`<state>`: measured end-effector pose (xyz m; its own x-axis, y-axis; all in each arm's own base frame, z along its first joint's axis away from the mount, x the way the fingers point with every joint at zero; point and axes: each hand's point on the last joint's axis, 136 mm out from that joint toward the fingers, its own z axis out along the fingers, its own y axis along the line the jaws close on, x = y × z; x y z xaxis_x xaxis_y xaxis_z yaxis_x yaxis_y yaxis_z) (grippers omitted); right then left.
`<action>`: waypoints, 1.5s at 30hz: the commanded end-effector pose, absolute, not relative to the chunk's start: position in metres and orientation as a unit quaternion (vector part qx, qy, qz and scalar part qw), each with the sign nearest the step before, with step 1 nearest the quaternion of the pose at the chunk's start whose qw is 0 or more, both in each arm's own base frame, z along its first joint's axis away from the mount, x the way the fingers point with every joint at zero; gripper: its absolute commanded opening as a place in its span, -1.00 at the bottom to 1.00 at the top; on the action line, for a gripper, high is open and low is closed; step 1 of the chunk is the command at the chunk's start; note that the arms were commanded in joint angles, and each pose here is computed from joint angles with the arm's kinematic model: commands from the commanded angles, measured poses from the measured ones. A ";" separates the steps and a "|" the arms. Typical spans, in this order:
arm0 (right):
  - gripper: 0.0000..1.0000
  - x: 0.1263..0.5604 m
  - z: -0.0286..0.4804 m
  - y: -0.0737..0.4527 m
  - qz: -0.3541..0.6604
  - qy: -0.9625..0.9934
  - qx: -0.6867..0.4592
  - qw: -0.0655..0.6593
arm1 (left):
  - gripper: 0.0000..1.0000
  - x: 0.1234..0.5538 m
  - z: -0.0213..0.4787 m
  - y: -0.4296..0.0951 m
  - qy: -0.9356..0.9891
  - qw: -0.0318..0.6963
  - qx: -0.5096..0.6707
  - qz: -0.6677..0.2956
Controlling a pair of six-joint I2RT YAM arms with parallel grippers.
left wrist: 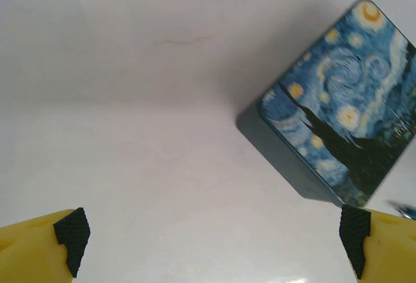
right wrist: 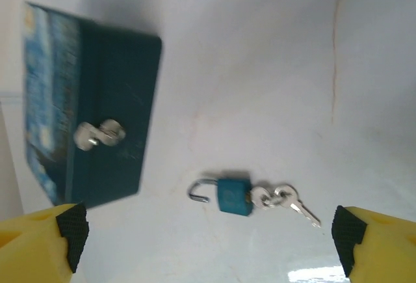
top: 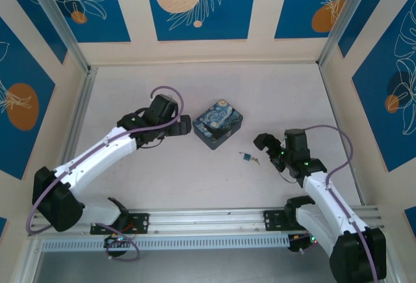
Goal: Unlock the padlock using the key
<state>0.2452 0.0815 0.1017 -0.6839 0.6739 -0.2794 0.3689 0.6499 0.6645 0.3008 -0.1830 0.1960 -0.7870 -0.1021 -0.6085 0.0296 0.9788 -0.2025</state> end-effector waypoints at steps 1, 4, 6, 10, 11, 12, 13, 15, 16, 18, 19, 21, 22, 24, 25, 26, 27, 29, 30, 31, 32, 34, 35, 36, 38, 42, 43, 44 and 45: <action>0.98 0.250 0.124 0.064 0.250 0.877 0.296 0.285 | 1.00 0.300 0.208 -0.136 0.927 0.372 -0.046 -0.015; 1.00 0.267 0.150 0.054 0.227 0.875 0.290 0.314 | 1.00 0.303 0.228 -0.108 0.899 0.432 -0.057 0.035; 1.00 0.278 0.162 0.047 0.204 0.878 0.287 0.324 | 1.00 0.305 0.241 -0.091 0.878 0.470 -0.065 0.066; 0.99 0.305 0.179 0.018 0.116 0.875 0.289 0.371 | 1.00 0.309 0.263 -0.066 0.833 0.536 -0.062 0.123; 0.99 0.313 0.183 0.011 0.093 0.871 0.280 0.394 | 1.00 0.310 0.264 -0.061 0.827 0.542 -0.053 0.137; 0.99 0.320 0.185 0.005 0.074 0.867 0.269 0.414 | 1.00 0.311 0.263 -0.058 0.823 0.547 -0.050 0.145; 0.99 0.327 0.185 -0.001 0.049 0.862 0.257 0.435 | 1.00 0.314 0.263 -0.055 0.819 0.553 -0.042 0.144; 0.99 0.340 0.185 -0.012 0.008 0.852 0.237 0.468 | 1.00 0.320 0.259 -0.049 0.812 0.563 -0.036 0.148; 0.99 0.346 0.182 -0.016 -0.013 0.849 0.221 0.479 | 1.00 0.322 0.257 -0.043 0.807 0.569 -0.035 0.153; 0.99 0.355 0.176 -0.023 -0.047 0.842 0.207 0.496 | 1.00 0.327 0.251 -0.031 0.797 0.578 -0.042 0.167; 0.99 0.361 0.171 -0.023 -0.055 0.840 0.193 0.505 | 1.00 0.330 0.246 -0.023 0.794 0.581 -0.046 0.173; 0.99 0.367 0.161 -0.026 -0.067 0.834 0.180 0.517 | 1.00 0.333 0.231 -0.009 0.792 0.581 -0.057 0.177; 0.99 0.370 0.154 -0.026 -0.071 0.833 0.173 0.521 | 1.00 0.335 0.220 -0.001 0.795 0.578 -0.068 0.174; 0.99 0.374 0.145 -0.025 -0.070 0.831 0.158 0.529 | 1.00 0.337 0.203 0.009 0.799 0.572 -0.085 0.165; 0.99 0.376 0.139 -0.023 -0.069 0.830 0.147 0.534 | 1.00 0.338 0.194 0.013 0.798 0.573 -0.091 0.164; 0.99 0.378 0.135 -0.022 -0.065 0.828 0.141 0.539 | 1.00 0.342 0.186 0.012 0.796 0.578 -0.087 0.156; 0.99 0.379 0.131 -0.021 -0.058 0.825 0.139 0.545 | 1.00 0.345 0.179 0.013 0.797 0.578 -0.085 0.153; 0.99 0.383 0.120 -0.017 -0.050 0.824 0.125 0.551 | 1.00 0.353 0.162 0.015 0.795 0.580 -0.089 0.154; 0.99 0.385 0.118 -0.014 -0.045 0.820 0.114 0.559 | 1.00 0.356 0.154 0.015 0.796 0.579 -0.087 0.155; 0.99 0.386 0.120 -0.008 -0.041 0.817 0.096 0.566 | 1.00 0.360 0.146 0.015 0.798 0.577 -0.082 0.155; 0.99 0.387 0.123 -0.002 -0.030 0.809 0.074 0.582 | 1.00 0.364 0.138 0.012 0.801 0.574 -0.068 0.154; 0.99 0.385 0.116 0.005 -0.003 0.804 0.056 0.592 | 1.00 0.372 0.125 0.004 0.804 0.575 -0.040 0.145; 0.99 0.382 0.116 0.009 0.010 0.789 0.041 0.612 | 1.00 0.376 0.123 0.002 0.804 0.576 -0.032 0.142; 0.99 0.380 0.111 0.014 0.019 0.789 0.026 0.613 | 1.00 0.379 0.121 0.000 0.806 0.576 -0.023 0.133; 0.99 0.382 0.102 0.021 0.033 0.798 0.007 0.602 | 1.00 0.385 0.112 -0.004 0.813 0.573 -0.010 0.104; 0.99 0.395 0.094 0.025 0.061 0.821 -0.003 0.568 | 1.00 0.392 0.094 -0.011 0.820 0.568 0.012 0.072; 0.99 0.397 0.092 0.023 0.069 0.827 0.001 0.558 | 1.00 0.392 0.091 -0.011 0.820 0.569 0.014 0.063; 0.99 0.396 0.093 0.022 0.077 0.827 0.002 0.557 | 1.00 0.393 0.089 -0.010 0.823 0.565 0.012 0.058; 0.99 0.397 0.094 0.022 0.076 0.824 0.001 0.561 | 1.00 0.393 0.089 -0.010 0.825 0.563 0.012 0.052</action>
